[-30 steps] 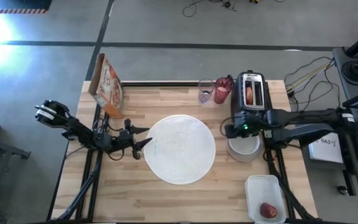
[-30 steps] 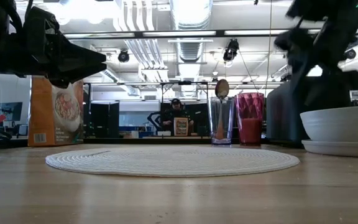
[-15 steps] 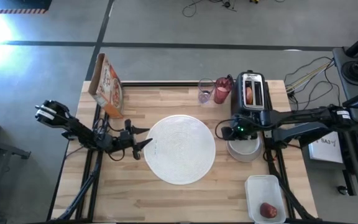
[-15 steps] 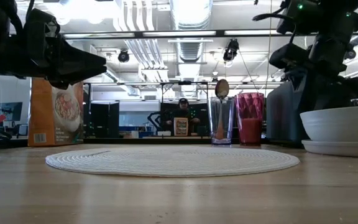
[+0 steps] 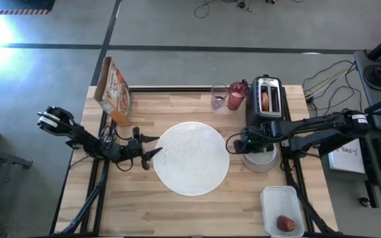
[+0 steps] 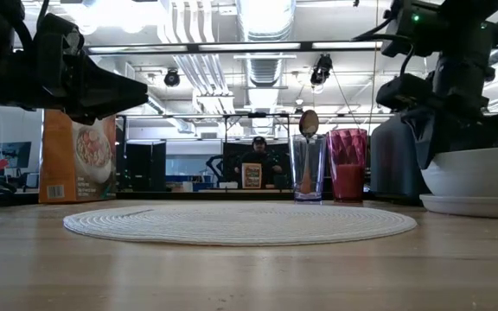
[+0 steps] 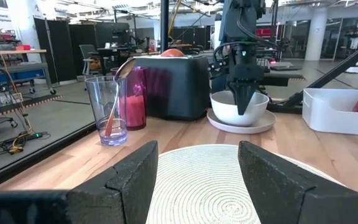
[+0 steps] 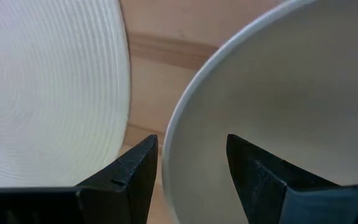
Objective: Arrange a breakfast setting
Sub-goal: Put the white bowl on the left of the white table mat
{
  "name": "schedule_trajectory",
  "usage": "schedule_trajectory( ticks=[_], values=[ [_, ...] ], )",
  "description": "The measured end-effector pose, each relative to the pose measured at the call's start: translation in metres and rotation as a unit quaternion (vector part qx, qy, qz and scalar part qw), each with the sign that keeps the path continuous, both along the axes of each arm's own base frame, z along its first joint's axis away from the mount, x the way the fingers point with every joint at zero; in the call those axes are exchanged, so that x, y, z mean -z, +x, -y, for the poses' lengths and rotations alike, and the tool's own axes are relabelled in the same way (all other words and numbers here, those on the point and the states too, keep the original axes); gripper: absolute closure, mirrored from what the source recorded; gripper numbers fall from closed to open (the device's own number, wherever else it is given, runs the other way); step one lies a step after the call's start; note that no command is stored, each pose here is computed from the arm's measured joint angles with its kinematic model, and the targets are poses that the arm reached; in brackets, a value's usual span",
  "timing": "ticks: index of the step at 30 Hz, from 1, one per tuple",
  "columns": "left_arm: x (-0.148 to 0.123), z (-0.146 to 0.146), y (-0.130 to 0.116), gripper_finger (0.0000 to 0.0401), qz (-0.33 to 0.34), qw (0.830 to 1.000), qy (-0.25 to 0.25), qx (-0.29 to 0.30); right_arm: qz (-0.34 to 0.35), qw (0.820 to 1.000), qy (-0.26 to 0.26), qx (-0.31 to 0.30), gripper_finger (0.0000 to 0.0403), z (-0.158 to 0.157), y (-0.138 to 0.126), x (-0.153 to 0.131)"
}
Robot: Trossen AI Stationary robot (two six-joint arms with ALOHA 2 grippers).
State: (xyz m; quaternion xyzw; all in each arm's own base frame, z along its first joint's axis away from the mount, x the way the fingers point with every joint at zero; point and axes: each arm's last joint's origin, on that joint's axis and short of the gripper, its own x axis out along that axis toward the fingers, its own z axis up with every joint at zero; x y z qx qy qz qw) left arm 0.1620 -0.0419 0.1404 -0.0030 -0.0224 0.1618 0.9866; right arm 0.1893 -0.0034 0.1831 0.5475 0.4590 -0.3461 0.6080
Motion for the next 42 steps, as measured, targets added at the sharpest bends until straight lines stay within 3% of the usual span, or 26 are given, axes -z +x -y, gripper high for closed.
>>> schedule_trajectory(
  ticks=[18, 33, 42],
  values=[
    [0.0, 0.0, 0.0, 0.0193, -0.001, 1.0, 0.0, 0.0, 0.01, 0.998, 0.039, -0.038, 0.0365, -0.003, -0.002, -0.005],
    [0.0, 0.0, 0.0, 0.0193, 0.0, 1.0, -0.002, 0.0, 0.113, 0.983, -0.016, -0.145, 0.0392, -0.002, 0.029, -0.075],
    [0.0, 0.0, 0.0, 0.0193, 0.0, 1.0, -0.002, 0.0, -0.016, 0.981, -0.022, -0.193, 0.0394, -0.002, 0.048, -0.079]
  ],
)
